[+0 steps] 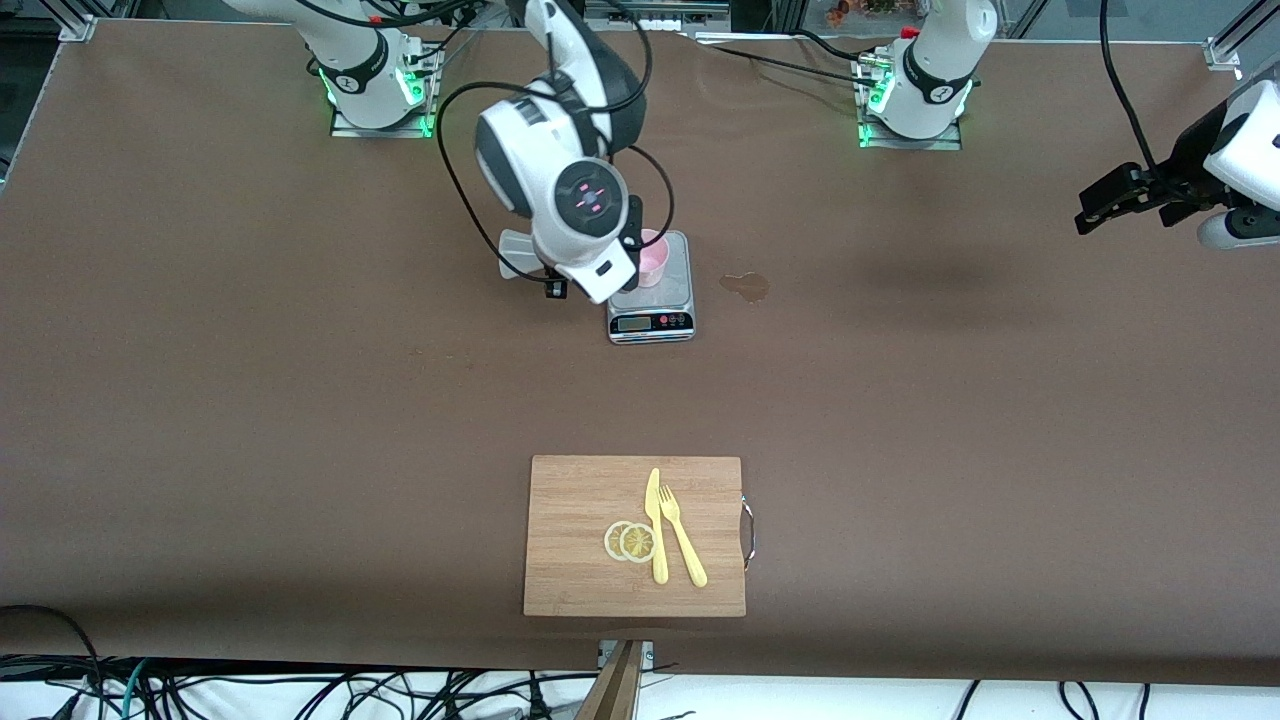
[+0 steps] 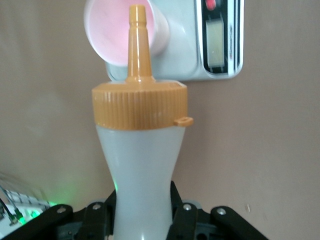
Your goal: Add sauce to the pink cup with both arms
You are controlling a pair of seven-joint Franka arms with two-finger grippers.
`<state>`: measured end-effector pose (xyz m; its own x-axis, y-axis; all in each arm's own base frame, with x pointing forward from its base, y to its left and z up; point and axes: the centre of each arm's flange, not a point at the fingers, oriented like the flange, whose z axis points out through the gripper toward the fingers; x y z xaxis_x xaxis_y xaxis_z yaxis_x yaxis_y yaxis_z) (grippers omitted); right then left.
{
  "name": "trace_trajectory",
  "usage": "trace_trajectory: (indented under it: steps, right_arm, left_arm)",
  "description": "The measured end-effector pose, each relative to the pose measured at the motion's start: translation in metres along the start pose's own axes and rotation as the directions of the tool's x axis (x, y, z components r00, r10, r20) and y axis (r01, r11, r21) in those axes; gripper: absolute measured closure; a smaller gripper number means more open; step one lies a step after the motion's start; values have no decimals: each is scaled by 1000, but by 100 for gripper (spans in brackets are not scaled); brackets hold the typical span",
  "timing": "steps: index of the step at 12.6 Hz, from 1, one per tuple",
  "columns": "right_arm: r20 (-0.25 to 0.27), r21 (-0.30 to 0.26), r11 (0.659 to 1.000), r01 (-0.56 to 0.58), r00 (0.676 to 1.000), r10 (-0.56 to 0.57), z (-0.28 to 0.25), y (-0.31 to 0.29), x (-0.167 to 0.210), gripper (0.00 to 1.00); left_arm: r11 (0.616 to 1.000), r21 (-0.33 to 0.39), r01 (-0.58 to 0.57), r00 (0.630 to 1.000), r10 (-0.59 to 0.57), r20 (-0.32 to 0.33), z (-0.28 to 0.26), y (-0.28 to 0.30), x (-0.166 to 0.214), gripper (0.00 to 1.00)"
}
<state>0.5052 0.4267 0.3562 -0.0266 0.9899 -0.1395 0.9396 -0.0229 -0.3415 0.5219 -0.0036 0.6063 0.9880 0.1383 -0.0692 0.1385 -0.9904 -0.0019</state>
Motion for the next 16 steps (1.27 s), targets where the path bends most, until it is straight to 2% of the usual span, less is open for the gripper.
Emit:
trace_trajectory:
  steps: [2,5,7,9,11,13,16]
  right_arm:
    - [-138,53,997,53,989,-46,-8,25,-34,64]
    - [-302,94,984,149,946,-114,0,55,-85,64]
    - [-411,100,969,225,896,-165,17,71,-116,64]
    - [-476,72,957,282,853,-216,24,83,-140,64]
    - [-555,22,940,341,786,-273,29,93,-161,64]
    - [-640,-30,916,399,697,-324,45,104,-193,64]
    - [-728,-78,885,460,580,-366,72,118,-247,64]
  left_arm:
    - [1000,0,0,1000,0,0,0,0,0,0]
    - [1000,0,0,1000,0,0,0,0,0,0]
    - [1000,0,0,1000,0,0,0,0,0,0]
    - [1000,0,0,1000,0,0,0,0,0,0]
    - [1000,0,0,1000,0,0,0,0,0,0]
    - [1000,0,-1,1000,1,0,0,0,0,0]
    - [1000,0,-1,1000,1,0,0,0,0,0]
